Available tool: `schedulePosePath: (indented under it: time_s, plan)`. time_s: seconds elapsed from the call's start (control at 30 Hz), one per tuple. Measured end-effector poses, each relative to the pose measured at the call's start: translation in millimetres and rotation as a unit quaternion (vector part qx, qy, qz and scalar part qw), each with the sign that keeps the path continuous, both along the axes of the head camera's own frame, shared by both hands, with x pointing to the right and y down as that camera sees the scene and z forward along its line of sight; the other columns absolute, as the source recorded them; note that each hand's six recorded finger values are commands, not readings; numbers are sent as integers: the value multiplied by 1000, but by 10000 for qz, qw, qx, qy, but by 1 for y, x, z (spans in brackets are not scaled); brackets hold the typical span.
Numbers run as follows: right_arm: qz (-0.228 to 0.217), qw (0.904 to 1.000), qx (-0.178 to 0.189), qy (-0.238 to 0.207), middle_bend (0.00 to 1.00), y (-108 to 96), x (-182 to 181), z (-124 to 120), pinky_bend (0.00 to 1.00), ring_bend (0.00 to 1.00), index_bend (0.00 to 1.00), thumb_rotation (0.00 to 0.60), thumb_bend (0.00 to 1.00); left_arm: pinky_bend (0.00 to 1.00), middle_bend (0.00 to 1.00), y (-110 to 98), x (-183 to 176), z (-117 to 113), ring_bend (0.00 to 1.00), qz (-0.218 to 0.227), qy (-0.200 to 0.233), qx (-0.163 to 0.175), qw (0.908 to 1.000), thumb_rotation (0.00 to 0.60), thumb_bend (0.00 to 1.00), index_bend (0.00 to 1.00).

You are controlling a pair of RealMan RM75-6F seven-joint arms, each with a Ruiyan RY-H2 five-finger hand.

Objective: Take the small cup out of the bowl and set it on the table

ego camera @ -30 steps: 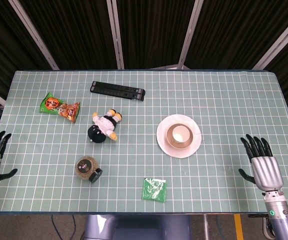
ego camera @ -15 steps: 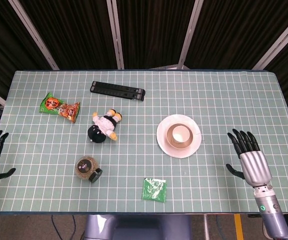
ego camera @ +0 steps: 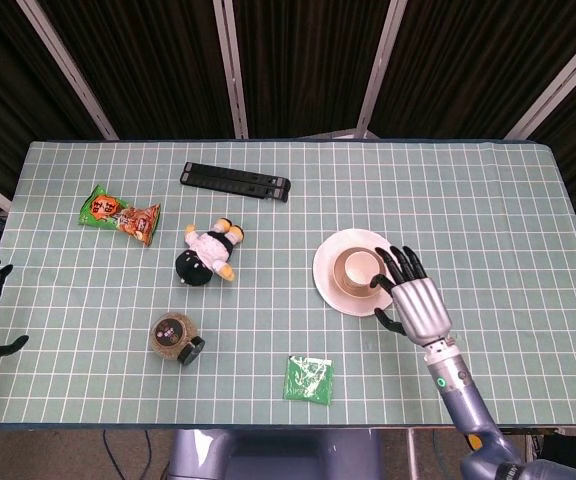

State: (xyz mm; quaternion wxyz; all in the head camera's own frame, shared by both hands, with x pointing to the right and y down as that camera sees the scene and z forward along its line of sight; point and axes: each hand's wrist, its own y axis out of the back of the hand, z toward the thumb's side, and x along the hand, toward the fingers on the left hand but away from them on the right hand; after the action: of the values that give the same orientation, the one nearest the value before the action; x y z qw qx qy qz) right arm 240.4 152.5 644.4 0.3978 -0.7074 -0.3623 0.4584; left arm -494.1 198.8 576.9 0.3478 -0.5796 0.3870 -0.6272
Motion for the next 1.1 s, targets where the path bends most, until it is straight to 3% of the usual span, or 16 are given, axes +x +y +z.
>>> schedulePosePath:
  time_s: [0.23, 0.7, 1.1]
  plan:
    - [105, 9999, -86, 105, 98, -15, -17, 22, 0, 0, 460, 600, 239, 0, 0, 0, 1, 1, 0, 25, 20, -23, 10000, 600, 10, 0]
    - [362, 9982, -340, 351, 117, -23, -5, 50, 0, 0, 494, 600, 254, 0, 0, 1, 2, 1, 0, 42, 42, -32, 10000, 600, 10, 0]
    - [377, 9981, -384, 308, 187, -22, -6, 60, 0, 0, 591, 600, 420, 0, 0, 0, 2, 1, 0, 36, 48, -38, 10000, 600, 10, 0]
